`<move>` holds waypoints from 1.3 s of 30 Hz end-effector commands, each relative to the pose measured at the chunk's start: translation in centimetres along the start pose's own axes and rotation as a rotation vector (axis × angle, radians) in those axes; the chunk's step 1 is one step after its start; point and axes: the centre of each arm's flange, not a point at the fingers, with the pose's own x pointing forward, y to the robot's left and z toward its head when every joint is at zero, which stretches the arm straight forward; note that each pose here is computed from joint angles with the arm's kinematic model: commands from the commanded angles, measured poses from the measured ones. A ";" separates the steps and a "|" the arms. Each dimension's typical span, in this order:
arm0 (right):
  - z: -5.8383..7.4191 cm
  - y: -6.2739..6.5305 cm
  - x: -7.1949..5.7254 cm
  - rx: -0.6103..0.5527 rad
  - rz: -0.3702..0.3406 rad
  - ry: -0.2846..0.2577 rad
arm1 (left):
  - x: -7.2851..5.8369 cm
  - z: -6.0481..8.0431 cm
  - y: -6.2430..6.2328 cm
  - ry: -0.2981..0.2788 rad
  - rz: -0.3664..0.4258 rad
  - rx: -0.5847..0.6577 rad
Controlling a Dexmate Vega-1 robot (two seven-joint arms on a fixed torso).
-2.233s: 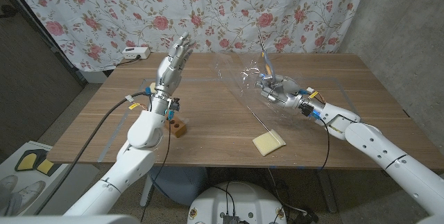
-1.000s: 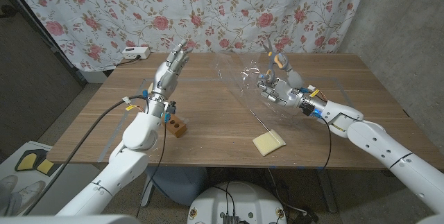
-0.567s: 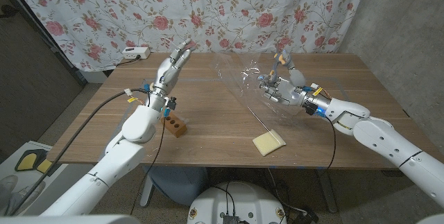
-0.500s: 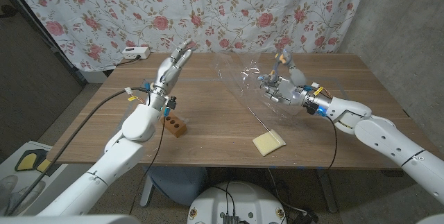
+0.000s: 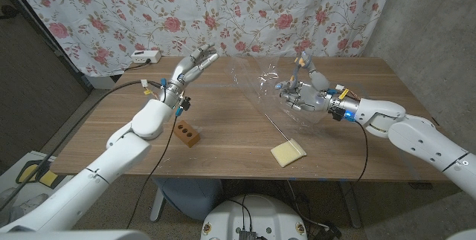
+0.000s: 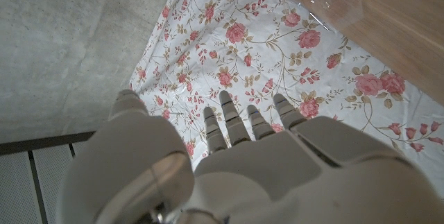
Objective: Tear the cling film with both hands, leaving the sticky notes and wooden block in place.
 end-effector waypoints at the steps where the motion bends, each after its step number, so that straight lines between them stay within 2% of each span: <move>1: 0.7 0.8 0.3 -0.033 0.045 0.048 | 2.2 0.5 0.1 0.047 -0.109 0.183; 7: 1.0 1.0 0.3 -0.041 0.060 0.062 | 2.9 0.5 -0.1 0.053 -0.172 0.236; 10: 1.1 1.1 0.3 -0.040 0.068 0.066 | 3.1 0.2 -0.1 0.057 -0.219 0.221; 13: 1.1 1.2 0.3 -0.043 0.078 0.072 | 3.4 -0.3 0.0 0.076 -0.265 0.206; 16: 1.2 1.5 0.3 -0.051 0.084 0.085 | 3.8 -0.6 0.3 0.106 -0.301 0.242; 19: 1.3 1.6 0.3 -0.060 0.093 0.091 | 4.0 -0.3 0.3 0.126 -0.333 0.287; 24: 1.3 1.8 0.3 -0.066 0.111 0.096 | 4.4 0.6 -0.6 0.145 -0.381 0.374; 31: 1.3 2.2 0.4 -0.072 0.126 0.118 | 5.6 0.3 -1.3 0.203 -0.473 0.410; 39: 1.2 2.5 0.4 -0.072 0.138 0.130 | 6.7 0.0 -2.6 0.220 -0.538 0.446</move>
